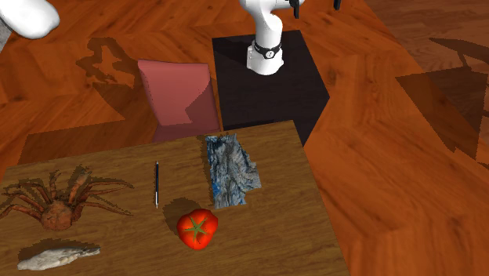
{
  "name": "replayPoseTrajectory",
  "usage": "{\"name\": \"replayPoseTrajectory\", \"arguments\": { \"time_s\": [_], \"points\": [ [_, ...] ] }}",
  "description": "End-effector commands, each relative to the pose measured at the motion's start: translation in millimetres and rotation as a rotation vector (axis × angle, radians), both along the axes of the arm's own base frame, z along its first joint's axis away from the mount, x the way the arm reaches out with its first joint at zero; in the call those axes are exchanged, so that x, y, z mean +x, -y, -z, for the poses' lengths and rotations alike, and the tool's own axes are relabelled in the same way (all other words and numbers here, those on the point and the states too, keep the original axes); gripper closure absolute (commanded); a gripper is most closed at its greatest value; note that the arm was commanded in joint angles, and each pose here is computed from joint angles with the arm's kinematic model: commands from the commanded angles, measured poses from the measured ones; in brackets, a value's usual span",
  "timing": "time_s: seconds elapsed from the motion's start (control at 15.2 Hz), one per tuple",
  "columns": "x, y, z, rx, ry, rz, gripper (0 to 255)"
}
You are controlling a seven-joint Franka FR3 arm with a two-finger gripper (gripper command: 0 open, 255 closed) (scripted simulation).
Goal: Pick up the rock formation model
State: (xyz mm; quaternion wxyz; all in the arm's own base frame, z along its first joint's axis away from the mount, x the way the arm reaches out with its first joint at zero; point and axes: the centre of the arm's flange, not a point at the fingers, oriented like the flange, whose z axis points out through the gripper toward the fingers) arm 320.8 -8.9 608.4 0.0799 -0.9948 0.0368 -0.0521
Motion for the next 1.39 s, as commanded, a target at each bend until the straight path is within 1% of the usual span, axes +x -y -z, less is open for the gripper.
{"name": "replayPoseTrajectory", "arguments": {
  "time_s": [0.0, 0.66, 1.32],
  "points": [
    [0.0, 0.0, 0.0, 0.000, 0.000, 0.000, 0],
    [19.8, 52.1, 111.1, -0.025, 0.059, 0.318, 0],
    [28.2, 111.5, 220.0, -0.049, 0.118, 0.637, 0]
  ]
}}
